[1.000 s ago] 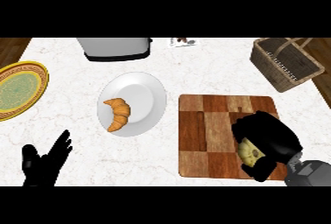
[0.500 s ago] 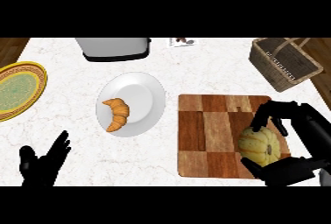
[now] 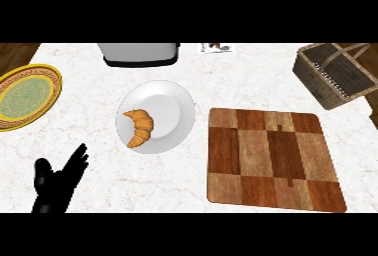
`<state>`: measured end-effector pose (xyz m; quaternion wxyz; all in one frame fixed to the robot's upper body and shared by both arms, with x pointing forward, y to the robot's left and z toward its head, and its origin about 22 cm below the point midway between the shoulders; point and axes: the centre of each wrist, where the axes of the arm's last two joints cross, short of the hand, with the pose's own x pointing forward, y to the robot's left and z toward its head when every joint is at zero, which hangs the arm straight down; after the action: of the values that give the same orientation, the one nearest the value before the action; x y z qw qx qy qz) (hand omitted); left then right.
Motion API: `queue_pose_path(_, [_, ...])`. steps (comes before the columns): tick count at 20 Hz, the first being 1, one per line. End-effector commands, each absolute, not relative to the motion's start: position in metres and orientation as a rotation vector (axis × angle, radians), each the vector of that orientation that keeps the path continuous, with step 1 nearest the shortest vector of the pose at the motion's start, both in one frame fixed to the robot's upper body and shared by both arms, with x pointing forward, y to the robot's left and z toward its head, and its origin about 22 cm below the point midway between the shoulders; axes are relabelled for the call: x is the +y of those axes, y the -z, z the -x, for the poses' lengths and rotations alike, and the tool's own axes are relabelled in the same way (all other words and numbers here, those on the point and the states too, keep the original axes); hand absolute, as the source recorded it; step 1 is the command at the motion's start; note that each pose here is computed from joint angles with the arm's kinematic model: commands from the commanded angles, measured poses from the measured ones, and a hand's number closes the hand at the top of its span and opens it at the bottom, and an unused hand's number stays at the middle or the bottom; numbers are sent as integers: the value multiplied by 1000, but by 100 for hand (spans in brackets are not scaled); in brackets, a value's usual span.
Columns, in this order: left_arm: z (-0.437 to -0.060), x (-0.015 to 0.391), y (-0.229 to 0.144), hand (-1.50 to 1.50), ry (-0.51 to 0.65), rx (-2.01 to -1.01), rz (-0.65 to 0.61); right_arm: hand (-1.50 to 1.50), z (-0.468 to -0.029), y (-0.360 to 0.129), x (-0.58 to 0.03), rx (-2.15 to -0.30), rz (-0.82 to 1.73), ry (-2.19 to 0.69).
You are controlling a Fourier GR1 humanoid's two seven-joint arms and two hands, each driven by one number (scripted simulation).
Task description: Pick the squash from the cutting board and place it in the basket
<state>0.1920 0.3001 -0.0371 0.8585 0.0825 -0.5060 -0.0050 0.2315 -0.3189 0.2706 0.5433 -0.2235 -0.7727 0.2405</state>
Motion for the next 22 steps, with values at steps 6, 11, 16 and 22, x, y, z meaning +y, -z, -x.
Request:
queue_pose_path(6, [-191, 294, 49, 0, 44, -1031, -147, 150, -267, -376, -370, -1745, 621, -407])
queue_pose_path(11, [-193, 297, 51, 0, 57, -1033, -150, 150, -286, -403, -409, -1716, 638, -400])
queue_pose_path(16, [-189, 285, 59, 0, 64, -1025, -147, 150, -319, -373, -421, -1687, 702, -464])
queue_pose_path(22, [-204, 272, 52, 0, 62, -1028, -138, 150, -364, -342, -410, -1687, 659, -433])
